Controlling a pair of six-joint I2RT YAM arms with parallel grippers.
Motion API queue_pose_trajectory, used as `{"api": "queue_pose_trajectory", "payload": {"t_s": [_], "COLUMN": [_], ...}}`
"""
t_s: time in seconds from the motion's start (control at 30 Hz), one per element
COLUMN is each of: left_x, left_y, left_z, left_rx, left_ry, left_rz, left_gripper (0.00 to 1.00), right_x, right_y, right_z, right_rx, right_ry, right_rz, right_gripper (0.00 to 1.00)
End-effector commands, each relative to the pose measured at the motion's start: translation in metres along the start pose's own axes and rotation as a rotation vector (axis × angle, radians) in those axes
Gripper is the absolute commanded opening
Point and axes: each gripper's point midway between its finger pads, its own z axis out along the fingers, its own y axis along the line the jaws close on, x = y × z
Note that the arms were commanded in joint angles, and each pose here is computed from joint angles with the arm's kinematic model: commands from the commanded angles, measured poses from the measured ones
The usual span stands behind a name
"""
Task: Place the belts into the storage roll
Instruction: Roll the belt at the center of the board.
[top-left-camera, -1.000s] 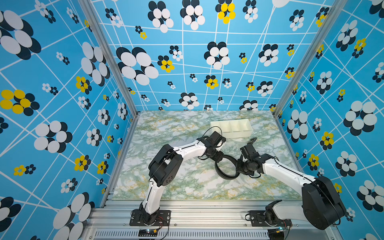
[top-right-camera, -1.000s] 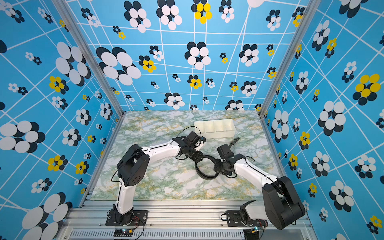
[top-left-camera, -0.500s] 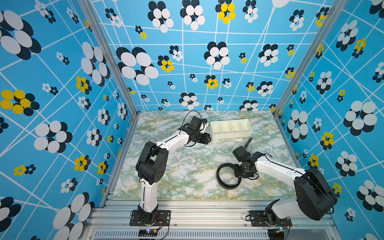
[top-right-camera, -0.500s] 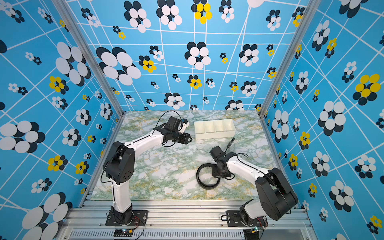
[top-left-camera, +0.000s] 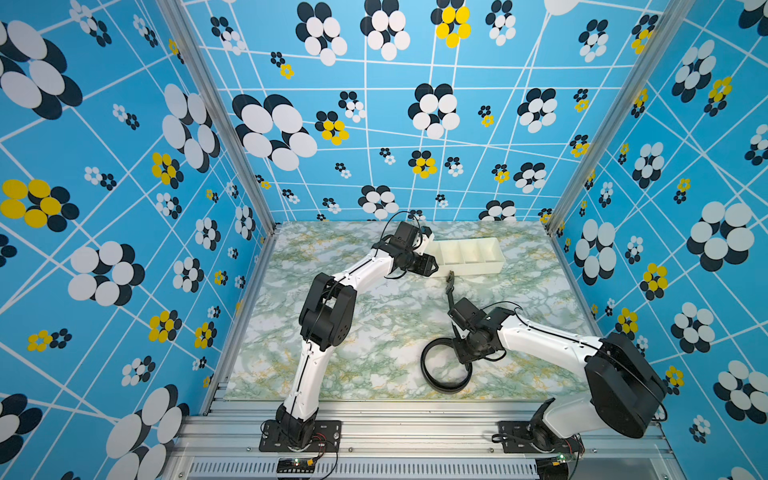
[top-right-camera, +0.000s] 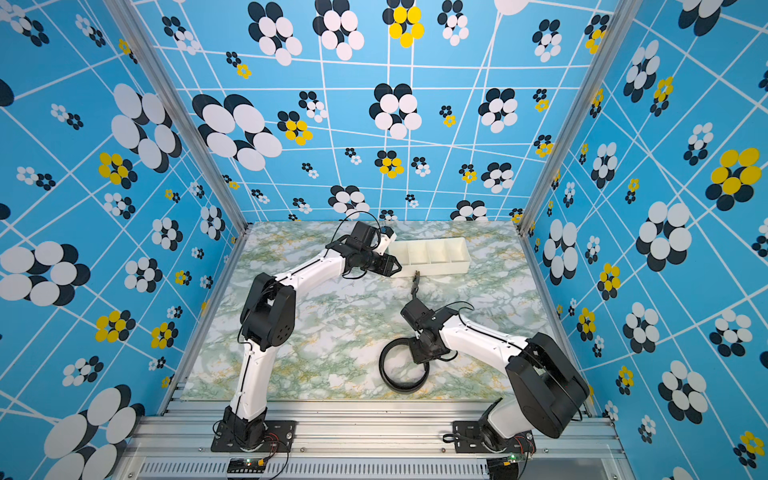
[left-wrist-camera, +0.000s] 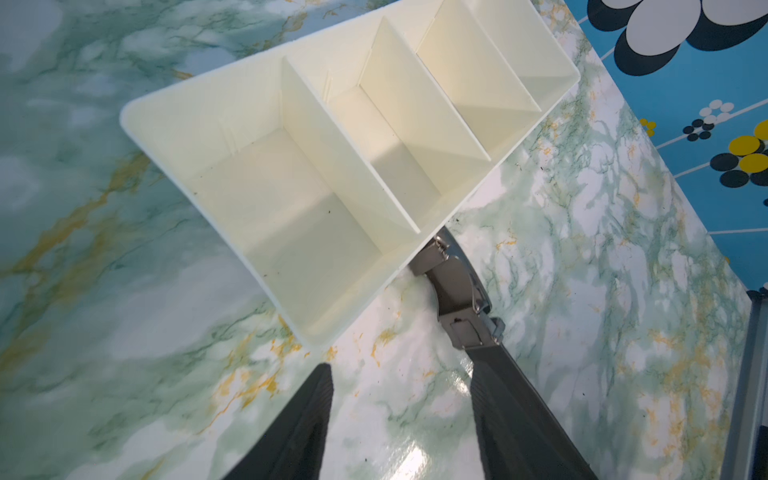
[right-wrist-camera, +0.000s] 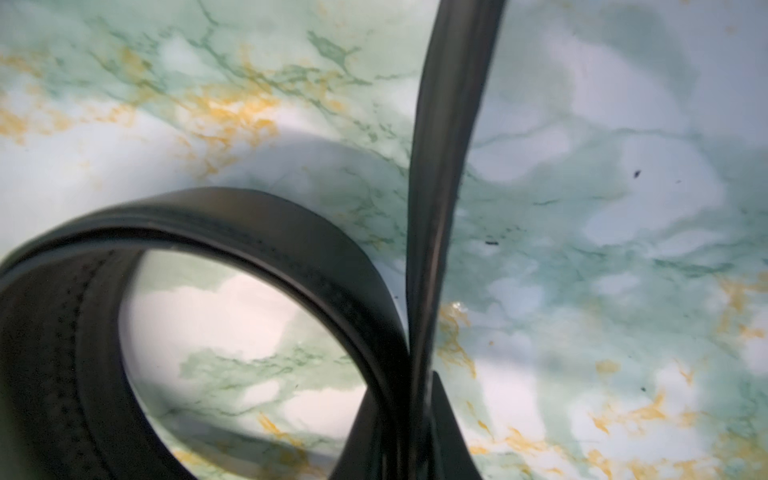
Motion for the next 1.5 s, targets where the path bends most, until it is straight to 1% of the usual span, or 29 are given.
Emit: {"api": "queue_pose_trajectory", "payload": {"t_s": [0.0,0.1,0.2,0.27,0.33,0.43,0.57,0.7,0.77,0.9,1.07,1.27,1.33,1.37,1.47], "left_x": [-0.001,0.001,0.018,0.032,0.047,0.071,0.097,0.121,0.133,0.146,0.156,0.185,0.196,0.199,0.213], "left_y": [-0.022,-0.036,-0.047,-0.048,-0.043,-0.03,-0.005,0.013,0.017,0.01,-0.001,0.003,0.003,0.002,-0.006], "left_z": [0.006,0.016,0.026,0.034,0.039,0.042,0.036,0.027,0.024,0.015,0.002,-0.014,-0.021,-0.024,-0.032], "left_rx": [0.041,0.057,0.031,-0.015,-0.067,-0.118,-0.236,-0.294,-0.291,-0.256,-0.217,-0.268,-0.278,-0.275,-0.237], "left_ry": [0.04,0.063,0.12,0.163,0.216,0.295,0.379,0.447,0.472,0.494,0.525,0.633,0.652,0.654,0.651], "left_rz": [0.103,0.158,0.238,0.281,0.303,0.293,0.272,0.207,0.171,0.092,-0.024,-0.103,-0.139,-0.162,-0.281], "left_gripper": [0.58,0.59,0.59,0.59,0.59,0.58,0.58,0.56,0.56,0.56,0.55,0.54,0.54,0.54,0.54], "right_x": [0.004,0.007,0.009,0.009,0.008,0.002,-0.008,-0.023,-0.031,-0.046,-0.068,-0.093,-0.1,-0.103,-0.11], "right_y": [0.0,0.007,0.006,0.002,-0.005,-0.014,-0.031,-0.039,-0.044,-0.056,-0.061,-0.06,-0.059,-0.058,-0.057], "right_z": [-0.009,-0.011,-0.012,-0.011,-0.009,-0.01,-0.009,-0.01,-0.013,-0.011,0.001,0.013,0.014,0.014,0.015], "right_rx": [-0.02,-0.078,-0.077,-0.052,-0.005,0.053,0.131,0.161,0.179,0.223,0.269,0.212,0.202,0.196,0.187], "right_ry": [-0.031,-0.065,-0.063,-0.051,-0.039,-0.06,-0.091,-0.153,-0.186,-0.201,-0.195,-0.221,-0.234,-0.242,-0.263], "right_rz": [-0.056,-0.062,-0.059,-0.057,-0.052,-0.019,0.066,0.147,0.184,0.256,0.287,0.373,0.389,0.389,0.399], "right_gripper": [0.01,0.0,0.01,0.0,0.0,0.0,0.0,0.0,0.0,0.0,0.0,0.0,0.0,0.0,0.0]}}
